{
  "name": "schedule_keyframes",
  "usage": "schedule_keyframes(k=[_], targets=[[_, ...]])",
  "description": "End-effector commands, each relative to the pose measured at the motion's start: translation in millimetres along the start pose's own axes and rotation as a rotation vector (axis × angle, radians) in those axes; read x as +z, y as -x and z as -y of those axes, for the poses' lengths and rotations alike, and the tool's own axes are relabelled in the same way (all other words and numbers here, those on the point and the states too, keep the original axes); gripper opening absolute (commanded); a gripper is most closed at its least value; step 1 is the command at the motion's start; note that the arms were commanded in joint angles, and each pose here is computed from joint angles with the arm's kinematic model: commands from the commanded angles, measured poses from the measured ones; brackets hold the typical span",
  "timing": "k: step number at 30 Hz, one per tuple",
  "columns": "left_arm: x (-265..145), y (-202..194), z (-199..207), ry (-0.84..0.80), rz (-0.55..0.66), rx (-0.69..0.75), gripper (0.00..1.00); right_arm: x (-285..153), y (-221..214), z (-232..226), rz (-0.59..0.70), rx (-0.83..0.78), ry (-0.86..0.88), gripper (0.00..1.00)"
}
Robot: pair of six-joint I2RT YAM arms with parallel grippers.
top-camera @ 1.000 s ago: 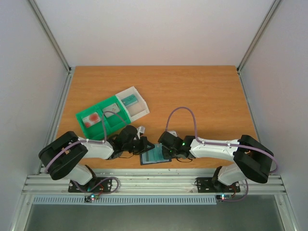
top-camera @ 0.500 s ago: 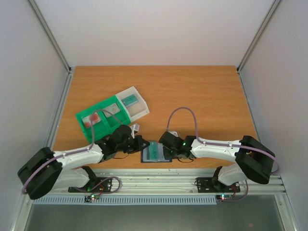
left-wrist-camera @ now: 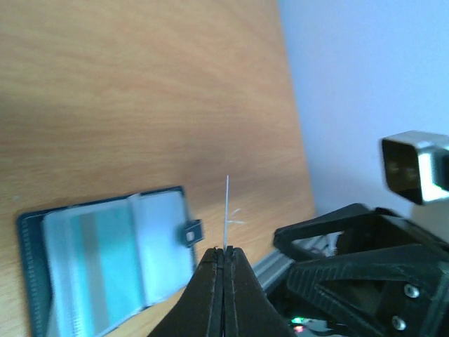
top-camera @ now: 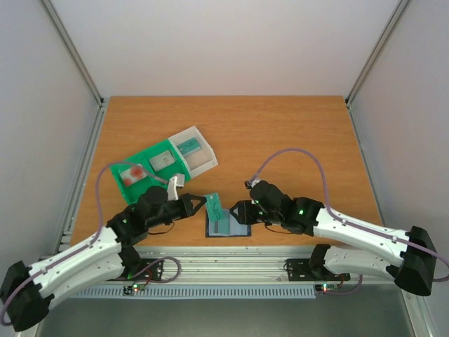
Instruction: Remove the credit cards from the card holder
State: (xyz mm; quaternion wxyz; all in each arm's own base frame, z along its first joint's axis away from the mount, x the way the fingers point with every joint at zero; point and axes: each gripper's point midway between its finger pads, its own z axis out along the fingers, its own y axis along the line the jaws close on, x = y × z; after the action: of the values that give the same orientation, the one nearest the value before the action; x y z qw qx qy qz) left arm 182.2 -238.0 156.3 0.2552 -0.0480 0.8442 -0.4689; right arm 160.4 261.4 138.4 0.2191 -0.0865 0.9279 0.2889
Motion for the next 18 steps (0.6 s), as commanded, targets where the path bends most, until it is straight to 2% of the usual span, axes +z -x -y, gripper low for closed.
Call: schedule_keyframes(k=[1, 3, 4, 6, 9, 13, 14, 15, 18], targets=[[-21, 16, 29, -0.132, 0.093, -0.012, 0.0, -19, 9, -42, 0.014, 0.109, 0.226, 0.53], [-31, 19, 39, -0.183, 0.115, -0.028, 0.01, -27, 15, -54, 0.033, 0.142, 0.29, 0.61], [-39, 21, 48, -0.226, 0.129, -0.038, 0.0, -37, 21, -70, 0.044, 0.158, 0.374, 0.66], [-48, 25, 59, -0.28, 0.146, -0.05, 0.0, -42, 24, -84, 0.043, 0.152, 0.444, 0.69], [-54, 29, 72, -0.34, 0.164, -0.054, 0.01, -44, 24, -98, 0.015, 0.128, 0.493, 0.7], [-55, 30, 83, -0.403, 0.155, -0.064, 0.0, -42, 21, -107, -0.013, 0.121, 0.541, 0.65], [-54, 29, 85, -0.418, 0.15, -0.068, 0.0, -42, 21, -109, -0.014, 0.118, 0.551, 0.63], [-53, 29, 86, -0.427, 0.146, -0.08, 0.0, -42, 20, -110, -0.019, 0.112, 0.561, 0.56], [-50, 28, 85, -0.429, 0.138, -0.089, 0.0, -42, 19, -106, 0.003, 0.08, 0.557, 0.24]])
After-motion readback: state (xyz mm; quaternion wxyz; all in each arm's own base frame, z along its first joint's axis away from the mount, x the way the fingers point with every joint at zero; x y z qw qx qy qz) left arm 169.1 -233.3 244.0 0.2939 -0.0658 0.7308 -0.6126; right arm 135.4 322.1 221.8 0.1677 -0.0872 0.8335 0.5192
